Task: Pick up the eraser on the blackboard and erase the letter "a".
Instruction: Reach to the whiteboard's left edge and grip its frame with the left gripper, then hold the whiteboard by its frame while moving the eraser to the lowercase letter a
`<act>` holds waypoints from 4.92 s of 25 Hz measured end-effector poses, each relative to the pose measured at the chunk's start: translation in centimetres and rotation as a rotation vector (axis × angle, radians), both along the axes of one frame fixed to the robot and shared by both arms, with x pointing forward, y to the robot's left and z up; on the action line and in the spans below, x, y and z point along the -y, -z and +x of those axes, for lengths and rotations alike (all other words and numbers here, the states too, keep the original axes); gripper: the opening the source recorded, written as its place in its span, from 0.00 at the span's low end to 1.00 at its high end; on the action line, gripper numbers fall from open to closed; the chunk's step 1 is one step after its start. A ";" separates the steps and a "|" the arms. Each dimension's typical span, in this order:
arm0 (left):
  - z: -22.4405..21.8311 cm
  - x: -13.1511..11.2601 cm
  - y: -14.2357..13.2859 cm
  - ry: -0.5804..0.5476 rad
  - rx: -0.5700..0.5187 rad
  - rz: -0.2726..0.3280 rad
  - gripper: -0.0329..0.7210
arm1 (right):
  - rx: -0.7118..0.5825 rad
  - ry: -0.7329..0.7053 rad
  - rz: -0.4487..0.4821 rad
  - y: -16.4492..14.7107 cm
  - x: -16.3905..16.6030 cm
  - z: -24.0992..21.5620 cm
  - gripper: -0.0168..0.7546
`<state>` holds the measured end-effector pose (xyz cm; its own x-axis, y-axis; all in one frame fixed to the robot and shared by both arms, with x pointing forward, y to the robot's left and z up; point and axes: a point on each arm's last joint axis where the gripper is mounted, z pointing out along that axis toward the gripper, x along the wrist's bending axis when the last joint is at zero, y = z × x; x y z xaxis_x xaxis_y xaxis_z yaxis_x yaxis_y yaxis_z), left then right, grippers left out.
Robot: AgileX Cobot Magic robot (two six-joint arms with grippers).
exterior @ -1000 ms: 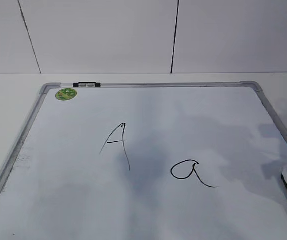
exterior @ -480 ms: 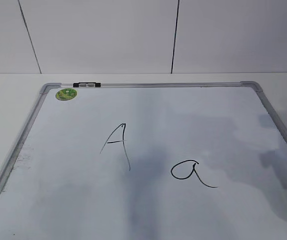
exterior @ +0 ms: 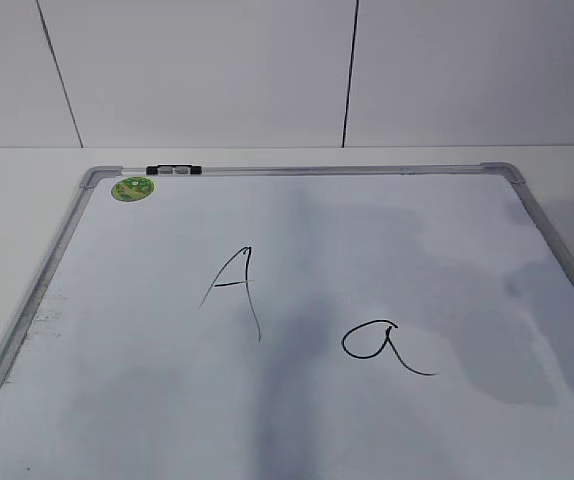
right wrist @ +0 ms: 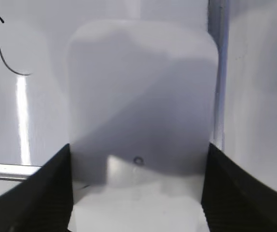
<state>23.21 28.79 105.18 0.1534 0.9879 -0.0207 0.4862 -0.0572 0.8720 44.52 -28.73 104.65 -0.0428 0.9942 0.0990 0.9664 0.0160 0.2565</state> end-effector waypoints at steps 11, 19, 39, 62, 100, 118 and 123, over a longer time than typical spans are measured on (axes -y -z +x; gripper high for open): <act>0.0 0.0 0.0 0.000 0.000 0.000 0.37 | -0.035 -0.036 0.037 -0.4 -0.4 -0.4 0.74; 0.0 0.3 0.0 0.024 0.000 -0.036 0.37 | -0.036 -0.035 0.051 -0.4 -0.5 -0.4 0.74; 7.9 0.9 -2.2 -0.007 -0.017 -0.222 0.37 | -0.026 -0.031 0.078 -0.4 -0.7 -0.3 0.74; 21.9 1.0 2.8 -0.021 -0.587 -0.191 0.47 | -0.025 -0.032 0.079 -0.5 -0.8 -0.3 0.74; 32.5 1.4 10.9 0.078 -1.032 -0.150 0.44 | -0.023 -0.034 0.078 -0.5 -0.8 -0.2 0.74; 33.0 1.4 13.1 0.067 -1.081 -0.151 0.33 | -0.016 -0.035 0.077 -0.5 -0.8 -0.2 0.74; 33.1 1.4 13.1 0.065 -1.079 -0.160 0.17 | -0.011 -0.035 0.077 -0.5 -0.7 -0.1 0.74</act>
<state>56.31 27.42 92.12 0.0291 0.9525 -0.3032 0.9994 -0.0341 -0.0115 44.37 -27.98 105.13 -0.0754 0.9815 0.1759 0.9685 0.0301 0.2474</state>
